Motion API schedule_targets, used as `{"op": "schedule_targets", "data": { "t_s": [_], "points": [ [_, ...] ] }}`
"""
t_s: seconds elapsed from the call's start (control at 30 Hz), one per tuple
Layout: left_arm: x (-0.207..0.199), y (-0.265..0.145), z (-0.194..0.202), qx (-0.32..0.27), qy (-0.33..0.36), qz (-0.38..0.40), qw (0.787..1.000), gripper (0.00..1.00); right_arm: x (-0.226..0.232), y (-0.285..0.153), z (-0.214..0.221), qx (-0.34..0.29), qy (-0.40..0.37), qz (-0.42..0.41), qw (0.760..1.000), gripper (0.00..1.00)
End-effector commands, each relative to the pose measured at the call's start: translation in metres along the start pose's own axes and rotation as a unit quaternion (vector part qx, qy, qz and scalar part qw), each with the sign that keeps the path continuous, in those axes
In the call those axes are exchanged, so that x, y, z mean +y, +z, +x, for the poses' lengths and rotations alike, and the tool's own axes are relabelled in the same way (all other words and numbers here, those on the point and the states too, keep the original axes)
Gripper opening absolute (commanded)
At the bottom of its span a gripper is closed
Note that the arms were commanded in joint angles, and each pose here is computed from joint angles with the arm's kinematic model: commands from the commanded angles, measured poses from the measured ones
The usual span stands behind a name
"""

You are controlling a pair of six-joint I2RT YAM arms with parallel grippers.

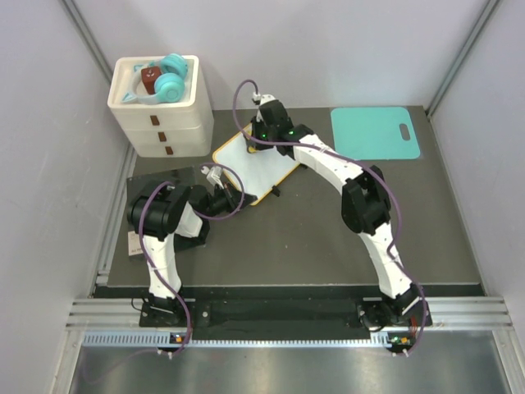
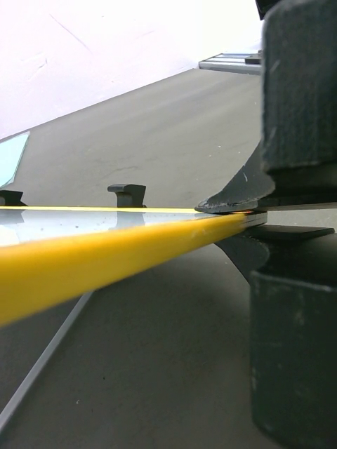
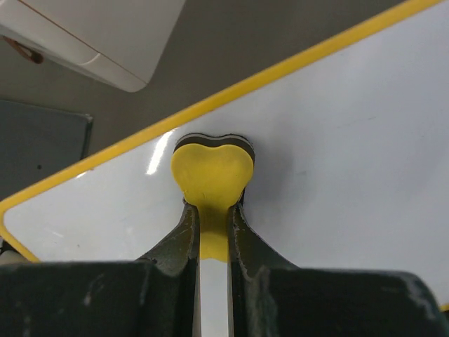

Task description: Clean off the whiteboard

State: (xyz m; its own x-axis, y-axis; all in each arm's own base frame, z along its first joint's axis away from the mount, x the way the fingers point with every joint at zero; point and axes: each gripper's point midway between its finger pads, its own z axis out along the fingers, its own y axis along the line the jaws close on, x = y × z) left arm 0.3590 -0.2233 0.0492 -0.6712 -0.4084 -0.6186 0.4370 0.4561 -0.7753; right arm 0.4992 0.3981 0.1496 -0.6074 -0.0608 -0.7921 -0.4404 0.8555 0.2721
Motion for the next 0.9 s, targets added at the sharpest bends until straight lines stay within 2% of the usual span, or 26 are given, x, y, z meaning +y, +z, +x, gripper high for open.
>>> {"op": "schedule_targets", "data": {
  "t_s": [0.0, 0.17, 0.33, 0.57, 0.87],
  "points": [
    [-0.034, 0.001, 0.010, 0.031, 0.078, 0.075, 0.994, 0.00, 0.030, 0.029, 0.029, 0.011, -0.011, -0.019, 1.000, 0.00],
    [-0.034, 0.001, 0.010, 0.032, 0.078, 0.075, 0.994, 0.00, -0.017, 0.030, 0.026, -0.001, -0.027, 0.076, 0.997, 0.00],
    [-0.034, 0.002, 0.010, 0.034, 0.078, 0.075, 0.994, 0.00, -0.081, 0.025, 0.021, -0.001, 0.016, 0.124, 0.992, 0.00],
    [-0.034, 0.002, 0.011, 0.035, 0.079, 0.075, 0.993, 0.00, -0.162, 0.009, 0.046, 0.034, 0.066, 0.175, 0.982, 0.00],
    [-0.036, 0.004, 0.012, 0.038, 0.082, 0.080, 0.993, 0.00, -0.200, -0.007, 0.088, 0.083, 0.083, 0.207, 0.971, 0.00]
  ]
}}
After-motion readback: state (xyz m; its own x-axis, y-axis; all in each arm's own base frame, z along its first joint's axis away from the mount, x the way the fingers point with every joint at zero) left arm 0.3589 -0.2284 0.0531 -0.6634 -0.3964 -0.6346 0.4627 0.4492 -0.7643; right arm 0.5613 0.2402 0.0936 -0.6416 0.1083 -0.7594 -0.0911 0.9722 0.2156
